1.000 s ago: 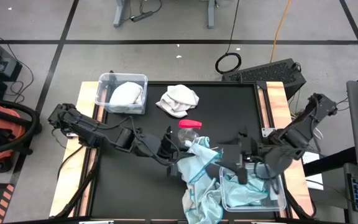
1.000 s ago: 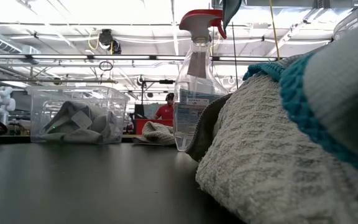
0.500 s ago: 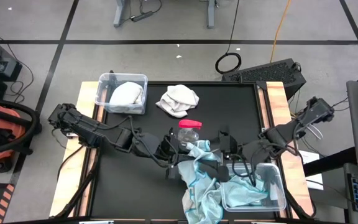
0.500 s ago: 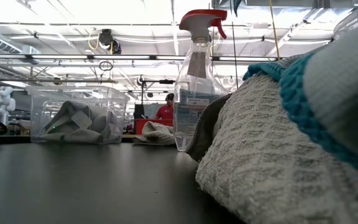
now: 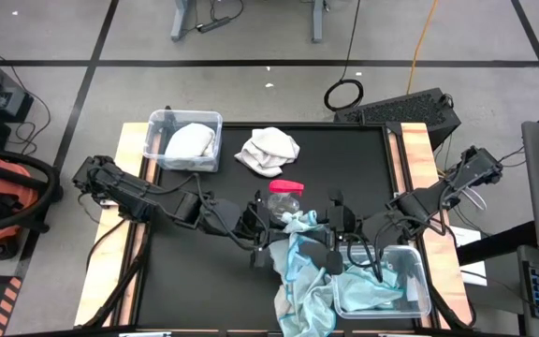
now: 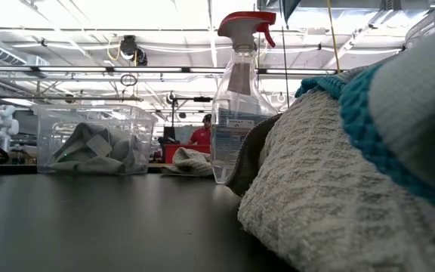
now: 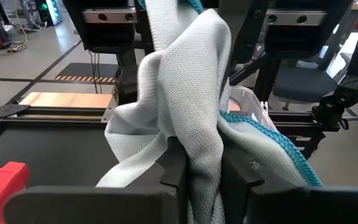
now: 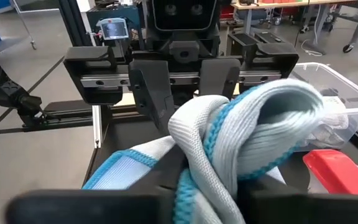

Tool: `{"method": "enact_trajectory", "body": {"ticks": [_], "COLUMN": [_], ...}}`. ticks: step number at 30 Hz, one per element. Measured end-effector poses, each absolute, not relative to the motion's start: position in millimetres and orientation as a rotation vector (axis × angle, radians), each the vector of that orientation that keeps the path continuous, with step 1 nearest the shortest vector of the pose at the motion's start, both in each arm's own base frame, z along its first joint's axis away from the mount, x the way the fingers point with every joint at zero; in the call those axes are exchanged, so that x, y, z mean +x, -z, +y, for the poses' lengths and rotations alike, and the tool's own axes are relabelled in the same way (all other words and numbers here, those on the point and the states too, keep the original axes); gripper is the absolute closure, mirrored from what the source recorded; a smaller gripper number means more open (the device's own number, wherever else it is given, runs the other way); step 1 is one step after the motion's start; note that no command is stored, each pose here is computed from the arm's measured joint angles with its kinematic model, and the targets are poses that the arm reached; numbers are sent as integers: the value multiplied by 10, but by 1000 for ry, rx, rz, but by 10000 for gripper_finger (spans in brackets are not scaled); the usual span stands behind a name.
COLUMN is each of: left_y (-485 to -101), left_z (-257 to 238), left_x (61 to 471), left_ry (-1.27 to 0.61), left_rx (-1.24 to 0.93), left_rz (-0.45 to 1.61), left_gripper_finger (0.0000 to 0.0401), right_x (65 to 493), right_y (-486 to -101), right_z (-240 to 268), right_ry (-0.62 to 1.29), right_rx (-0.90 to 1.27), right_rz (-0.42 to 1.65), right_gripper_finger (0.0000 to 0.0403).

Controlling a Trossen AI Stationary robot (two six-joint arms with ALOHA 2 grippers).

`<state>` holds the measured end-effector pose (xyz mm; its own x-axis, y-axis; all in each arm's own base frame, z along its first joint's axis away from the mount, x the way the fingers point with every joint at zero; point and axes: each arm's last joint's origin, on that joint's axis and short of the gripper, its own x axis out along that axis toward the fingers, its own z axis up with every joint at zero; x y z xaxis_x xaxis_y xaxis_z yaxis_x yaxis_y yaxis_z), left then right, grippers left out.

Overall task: Sort microfiber towel by color & place in baskets
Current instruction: Put the blue towel into the bottom transparent bin

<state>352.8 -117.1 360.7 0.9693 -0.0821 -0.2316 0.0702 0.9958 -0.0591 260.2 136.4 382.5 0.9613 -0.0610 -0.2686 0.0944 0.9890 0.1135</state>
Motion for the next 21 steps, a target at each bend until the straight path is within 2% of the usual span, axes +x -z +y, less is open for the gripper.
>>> {"method": "enact_trajectory", "body": {"ticks": [3,11,15,21], "left_y": [-3602,-3600,-3588,-3583], "left_z": [-1158,-1157,-1157,-1154], "left_x": [3531,3531,3527,3527], "left_ry": [73,77,76,60], "left_rx": [-50,-44,-47,-73], "left_rz": [241,246,258,261], "left_gripper_finger": [333,321,274,169], "right_x": [2582,2463,2298,1984], "right_y": [-3834,-3900,-3998,-4175], "right_z": [1379,1385,1365,1319], "right_ry": [68,44,10,-54], "right_rx": [111,103,110,132], "right_rz": [267,262,249,212], "right_gripper_finger": [390,393,398,400]}}
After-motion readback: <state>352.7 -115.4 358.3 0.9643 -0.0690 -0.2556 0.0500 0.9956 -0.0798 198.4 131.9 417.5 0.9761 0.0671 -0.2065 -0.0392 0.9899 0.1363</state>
